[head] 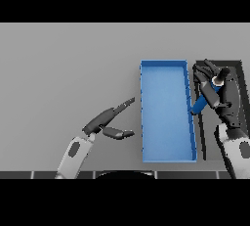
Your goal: Pick up the blue pipe and place it into the blue bin.
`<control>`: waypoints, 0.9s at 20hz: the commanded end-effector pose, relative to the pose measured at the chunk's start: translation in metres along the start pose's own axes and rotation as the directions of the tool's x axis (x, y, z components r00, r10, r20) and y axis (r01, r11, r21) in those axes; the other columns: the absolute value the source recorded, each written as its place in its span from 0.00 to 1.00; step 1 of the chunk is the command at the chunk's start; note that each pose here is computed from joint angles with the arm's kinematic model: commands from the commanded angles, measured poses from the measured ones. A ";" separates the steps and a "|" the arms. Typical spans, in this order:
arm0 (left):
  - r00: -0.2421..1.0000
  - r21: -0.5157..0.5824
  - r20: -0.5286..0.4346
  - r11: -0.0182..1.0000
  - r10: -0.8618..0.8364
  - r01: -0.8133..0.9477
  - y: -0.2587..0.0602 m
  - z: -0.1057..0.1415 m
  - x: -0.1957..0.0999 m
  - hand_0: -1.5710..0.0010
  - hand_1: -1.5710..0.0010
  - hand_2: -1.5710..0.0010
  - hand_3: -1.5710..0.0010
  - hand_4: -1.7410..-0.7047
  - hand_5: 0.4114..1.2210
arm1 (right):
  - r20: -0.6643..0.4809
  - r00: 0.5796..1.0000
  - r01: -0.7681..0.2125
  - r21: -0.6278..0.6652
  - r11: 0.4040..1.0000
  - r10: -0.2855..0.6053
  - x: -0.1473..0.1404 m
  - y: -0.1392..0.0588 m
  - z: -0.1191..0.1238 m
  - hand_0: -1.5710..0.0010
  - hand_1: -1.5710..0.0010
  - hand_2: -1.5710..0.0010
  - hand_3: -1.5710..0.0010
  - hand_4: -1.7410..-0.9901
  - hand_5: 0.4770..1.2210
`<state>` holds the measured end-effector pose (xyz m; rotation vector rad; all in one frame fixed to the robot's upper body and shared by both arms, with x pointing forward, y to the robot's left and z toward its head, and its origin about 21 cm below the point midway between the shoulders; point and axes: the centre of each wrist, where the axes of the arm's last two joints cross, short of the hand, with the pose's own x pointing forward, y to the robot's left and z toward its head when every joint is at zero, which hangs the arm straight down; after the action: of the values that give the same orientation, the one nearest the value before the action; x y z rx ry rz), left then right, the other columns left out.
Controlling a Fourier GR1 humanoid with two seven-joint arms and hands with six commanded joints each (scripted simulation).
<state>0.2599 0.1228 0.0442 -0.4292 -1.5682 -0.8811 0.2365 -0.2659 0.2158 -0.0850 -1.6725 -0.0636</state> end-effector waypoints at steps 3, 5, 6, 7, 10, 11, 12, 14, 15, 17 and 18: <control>1.000 -0.003 0.002 1.000 0.010 -0.010 -0.003 0.004 0.001 1.00 1.00 1.00 1.00 0.83 0.02 | -0.153 0.987 0.024 -0.091 0.996 -0.037 -0.035 -0.005 0.016 0.00 0.00 0.00 0.00 0.00 1.00; 1.000 -0.002 -0.015 1.000 0.005 -0.005 -0.004 0.003 -0.001 1.00 1.00 1.00 1.00 0.83 0.02 | -0.238 0.970 0.013 -0.150 0.989 -0.049 -0.055 -0.007 0.029 0.00 0.00 0.00 0.00 0.00 1.00; 1.000 0.000 -0.010 1.000 0.008 -0.008 -0.004 0.004 0.000 1.00 1.00 1.00 1.00 0.83 0.02 | -0.273 0.961 0.007 -0.176 0.984 -0.055 -0.063 -0.005 0.034 0.00 0.00 0.00 0.00 0.00 1.00; 1.000 0.000 -0.018 1.000 0.007 -0.007 -0.003 0.002 0.001 1.00 1.00 1.00 1.00 0.83 0.02 | -0.310 0.950 -0.015 -0.198 0.980 -0.048 -0.070 -0.004 0.039 0.00 0.00 0.00 0.00 0.00 1.00; 1.000 -0.007 -0.013 1.000 0.009 -0.009 -0.003 0.003 0.000 1.00 1.00 1.00 1.00 0.82 0.01 | -0.385 0.922 -0.049 -0.231 0.972 -0.045 -0.085 0.003 0.049 0.00 0.00 0.00 0.20 0.00 1.00; 1.000 -0.006 -0.011 1.000 0.009 -0.009 -0.003 0.003 0.003 1.00 1.00 1.00 1.00 0.83 0.01 | -0.427 0.904 -0.077 -0.233 0.969 -0.031 -0.092 0.005 0.054 0.00 0.00 0.00 0.28 0.00 1.00; 1.000 -0.010 0.000 1.000 0.009 -0.009 -0.006 0.005 0.003 1.00 1.00 1.00 1.00 0.83 0.01 | -0.449 0.893 -0.102 -0.237 0.966 -0.016 -0.093 0.006 0.056 0.00 0.00 0.00 0.35 0.00 1.00; 1.000 -0.003 -0.008 1.000 -0.002 0.002 -0.003 0.003 0.005 1.00 1.00 1.00 1.00 0.83 0.01 | -0.516 0.856 -0.119 -0.248 0.961 -0.027 -0.103 0.011 0.057 0.00 0.01 0.00 0.46 0.00 1.00; 1.000 -0.003 -0.002 1.000 -0.002 0.002 -0.005 0.005 0.003 1.00 1.00 1.00 1.00 0.83 0.01 | -0.520 0.854 -0.135 -0.249 0.959 -0.014 -0.106 0.010 0.057 0.07 0.15 0.15 0.50 0.08 1.00; 1.000 -0.005 -0.008 1.000 -0.002 0.002 -0.005 0.005 0.002 1.00 1.00 1.00 1.00 0.83 0.01 | -0.550 0.835 -0.168 -0.240 0.956 0.009 -0.112 0.007 0.050 0.40 0.46 0.45 0.68 0.32 1.00; 1.000 -0.009 -0.011 1.000 -0.001 0.000 -0.005 0.006 0.003 1.00 1.00 1.00 1.00 0.83 0.02 | -0.562 0.827 -0.173 -0.227 0.958 0.016 -0.113 0.007 0.052 0.52 0.56 0.56 0.74 0.44 1.00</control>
<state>0.2521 0.1232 0.0452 -0.4304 -1.5557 -0.8899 0.1972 -0.2559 0.0988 -0.3302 -1.0792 -0.2146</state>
